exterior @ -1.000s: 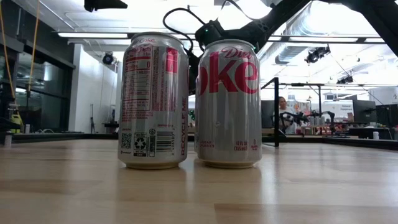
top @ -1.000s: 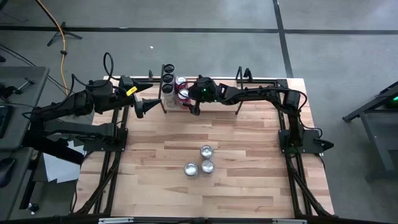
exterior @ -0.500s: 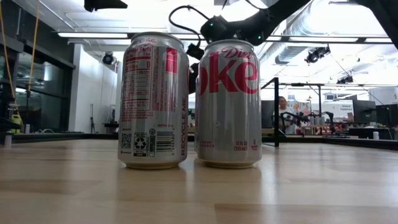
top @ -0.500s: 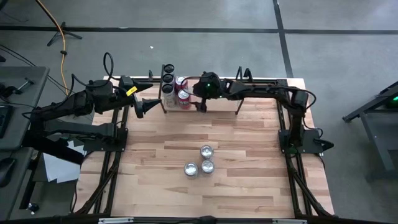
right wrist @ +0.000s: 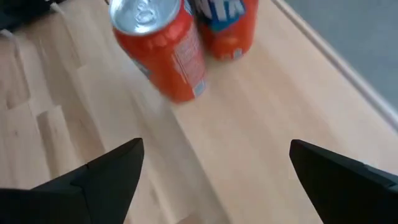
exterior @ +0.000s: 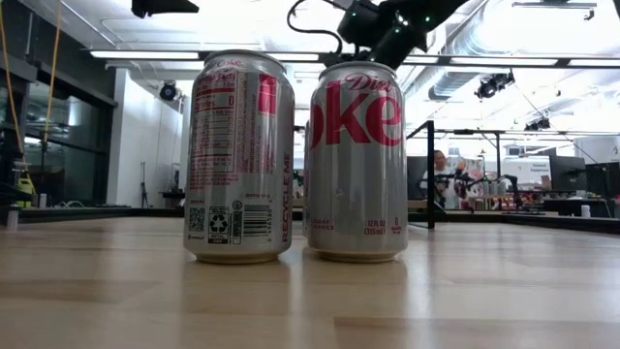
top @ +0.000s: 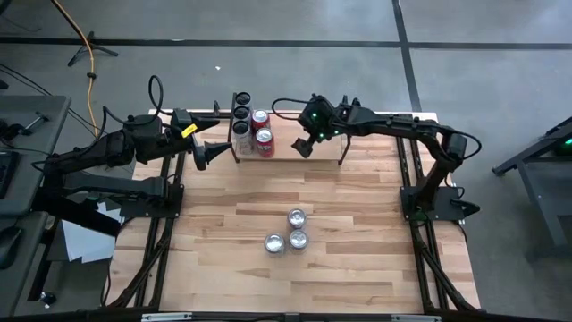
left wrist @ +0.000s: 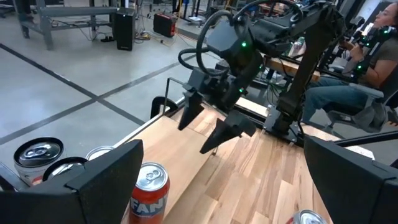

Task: Place canned beverage on shelf
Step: Put the orange soda can aligned with the other orange soda can on the shelf

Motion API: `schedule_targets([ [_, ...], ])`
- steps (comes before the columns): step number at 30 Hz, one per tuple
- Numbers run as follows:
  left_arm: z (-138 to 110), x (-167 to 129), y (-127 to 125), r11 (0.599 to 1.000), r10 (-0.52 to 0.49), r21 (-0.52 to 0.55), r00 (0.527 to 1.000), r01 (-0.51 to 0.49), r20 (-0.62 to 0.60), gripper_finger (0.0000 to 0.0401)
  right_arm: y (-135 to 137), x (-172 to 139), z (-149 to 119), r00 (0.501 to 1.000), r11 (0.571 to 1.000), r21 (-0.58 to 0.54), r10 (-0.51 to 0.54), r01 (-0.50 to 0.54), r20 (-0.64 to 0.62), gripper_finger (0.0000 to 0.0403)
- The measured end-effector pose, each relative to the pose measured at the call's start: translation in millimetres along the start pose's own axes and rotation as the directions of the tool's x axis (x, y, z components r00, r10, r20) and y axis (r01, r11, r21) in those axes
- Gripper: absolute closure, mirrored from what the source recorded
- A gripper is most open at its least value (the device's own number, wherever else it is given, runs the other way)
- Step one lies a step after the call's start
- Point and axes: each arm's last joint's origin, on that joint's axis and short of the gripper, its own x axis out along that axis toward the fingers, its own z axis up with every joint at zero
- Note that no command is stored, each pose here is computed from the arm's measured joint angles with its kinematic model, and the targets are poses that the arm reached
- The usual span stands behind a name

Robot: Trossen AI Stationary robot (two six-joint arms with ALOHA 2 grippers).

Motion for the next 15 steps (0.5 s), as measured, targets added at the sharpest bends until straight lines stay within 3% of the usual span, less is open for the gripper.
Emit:
schedule_targets([
  [2,0.0,0.0,0.0,1.000,0.000,0.000,1.000,0.000,0.000,0.0001,3.1,0.3,-2.5,0.999,0.998,0.063,0.033,-0.031,-0.026,0.0013],
  [5,0.0,0.0,0.0,1.000,0.000,-0.015,1.000,0.000,0.000,0.0001,15.4,5.1,-4.0,0.986,0.982,0.097,0.164,-0.159,-0.042,0.0013],
  [9,0.0,0.0,0.0,1.000,-0.001,-0.024,1.000,0.001,-0.001,0.0001,55.8,12.4,-5.1,0.970,0.970,0.017,0.243,-0.243,0.016,0.0013],
  [12,0.0,0.0,0.0,1.000,-0.001,-0.024,1.000,0.001,-0.001,0.0001,91.4,20.8,-9.4,0.980,0.987,-0.053,0.160,-0.155,0.116,0.0013],
  [15,-0.1,0.0,-0.1,1.000,-0.002,-0.024,1.000,0.002,-0.001,0.0001,120.9,30.8,-18.9,0.967,0.996,-0.045,-0.067,0.080,0.247,0.0013],
])
